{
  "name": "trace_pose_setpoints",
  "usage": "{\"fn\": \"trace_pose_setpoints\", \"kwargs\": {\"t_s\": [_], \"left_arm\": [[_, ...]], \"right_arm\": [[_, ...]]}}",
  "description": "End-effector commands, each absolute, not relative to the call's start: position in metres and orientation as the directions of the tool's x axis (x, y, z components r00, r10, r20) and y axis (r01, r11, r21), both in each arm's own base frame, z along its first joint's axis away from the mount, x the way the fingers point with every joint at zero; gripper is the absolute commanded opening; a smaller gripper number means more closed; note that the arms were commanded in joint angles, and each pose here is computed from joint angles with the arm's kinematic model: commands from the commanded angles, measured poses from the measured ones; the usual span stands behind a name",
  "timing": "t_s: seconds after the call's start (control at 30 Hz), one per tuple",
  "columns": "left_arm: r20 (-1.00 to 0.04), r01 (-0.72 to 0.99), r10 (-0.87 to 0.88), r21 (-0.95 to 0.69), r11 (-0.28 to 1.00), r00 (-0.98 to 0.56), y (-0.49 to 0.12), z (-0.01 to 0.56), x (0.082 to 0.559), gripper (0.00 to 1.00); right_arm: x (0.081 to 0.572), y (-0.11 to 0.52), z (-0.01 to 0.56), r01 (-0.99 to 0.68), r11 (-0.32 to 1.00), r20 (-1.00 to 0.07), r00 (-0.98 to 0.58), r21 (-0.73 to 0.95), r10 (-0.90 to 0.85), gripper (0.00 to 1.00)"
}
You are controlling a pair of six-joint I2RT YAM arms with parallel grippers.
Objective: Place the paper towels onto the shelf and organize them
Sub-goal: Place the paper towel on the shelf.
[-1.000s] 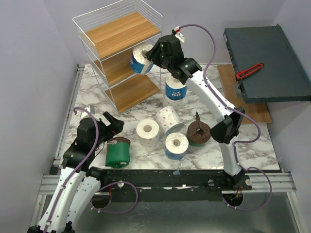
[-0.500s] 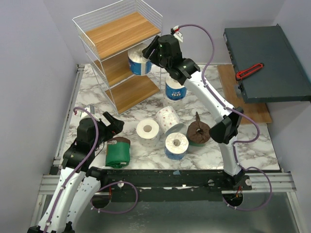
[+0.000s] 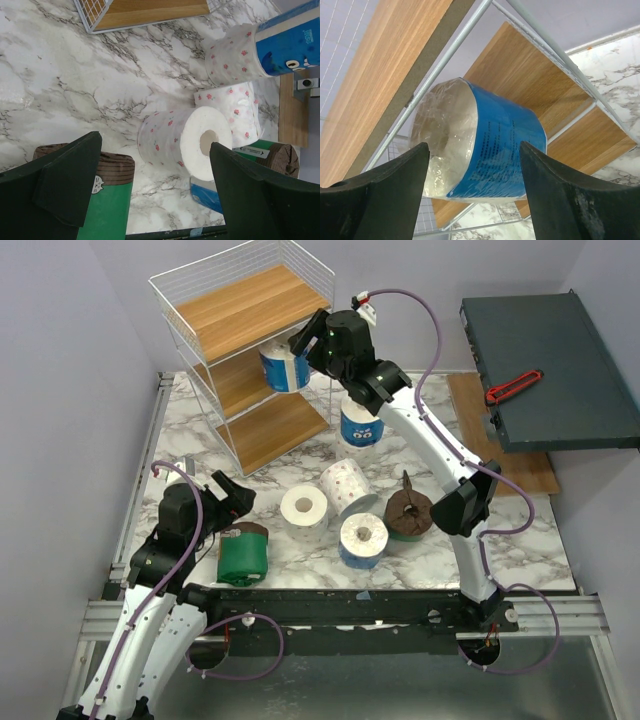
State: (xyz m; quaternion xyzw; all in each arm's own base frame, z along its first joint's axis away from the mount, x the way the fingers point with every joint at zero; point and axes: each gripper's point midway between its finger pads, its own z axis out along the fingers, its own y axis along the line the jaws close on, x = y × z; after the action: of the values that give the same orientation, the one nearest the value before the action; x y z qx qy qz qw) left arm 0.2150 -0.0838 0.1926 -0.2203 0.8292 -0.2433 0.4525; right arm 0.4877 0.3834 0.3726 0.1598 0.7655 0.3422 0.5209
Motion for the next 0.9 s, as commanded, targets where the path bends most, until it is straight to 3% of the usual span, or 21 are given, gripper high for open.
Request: {"fn": "trace_pose_setpoints", "kwargs": {"t_s": [0.0, 0.37, 0.47, 0.6, 0.7, 0.8, 0.87], "left_arm": [[-0.629, -0.139, -0.580, -0.608, 0.782, -0.518, -0.088, 0.187, 0.209, 0.94], [-0.640, -0.124, -0.581, -0.612, 0.781, -0.502, -0.087, 0.197, 0.210, 0.94], [-0.648, -0.124, -0.580, -0.607, 0.785, -0.494, -0.086, 0.200, 0.211, 0.94], [-0.656, -0.123, -0.589, -0.613, 0.781, -0.471, -0.083, 0.205, 0.212, 0.94], [-0.658, -0.110, -0.602, -0.629, 0.770, -0.452, -0.084, 0.211, 0.213, 0.94], [-0.657, -0.092, -0.614, -0.647, 0.757, -0.438, -0.086, 0.214, 0.213, 0.94], [-0.654, -0.088, -0.617, -0.652, 0.753, -0.438, -0.087, 0.212, 0.213, 0.94]], "right_arm": [[0.479, 0.383, 0.389, -0.145, 0.704, -0.693, -0.393, 0.695, 0.604, 0.77], [0.436, 0.365, 0.407, -0.282, 0.732, -0.768, -0.407, 0.621, 0.495, 0.79], [0.419, 0.376, 0.392, -0.444, 0.759, -0.873, -0.342, 0.477, 0.349, 0.77], [0.392, 0.378, 0.381, -0.603, 0.710, -0.931, -0.245, 0.364, 0.269, 0.75], [0.390, 0.364, 0.381, -0.597, 0.728, -0.940, -0.162, 0.336, 0.301, 0.76], [0.397, 0.362, 0.372, -0.587, 0.753, -0.952, -0.122, 0.297, 0.281, 0.80], [0.403, 0.365, 0.364, -0.583, 0.765, -0.959, -0.110, 0.274, 0.260, 0.90]]}}
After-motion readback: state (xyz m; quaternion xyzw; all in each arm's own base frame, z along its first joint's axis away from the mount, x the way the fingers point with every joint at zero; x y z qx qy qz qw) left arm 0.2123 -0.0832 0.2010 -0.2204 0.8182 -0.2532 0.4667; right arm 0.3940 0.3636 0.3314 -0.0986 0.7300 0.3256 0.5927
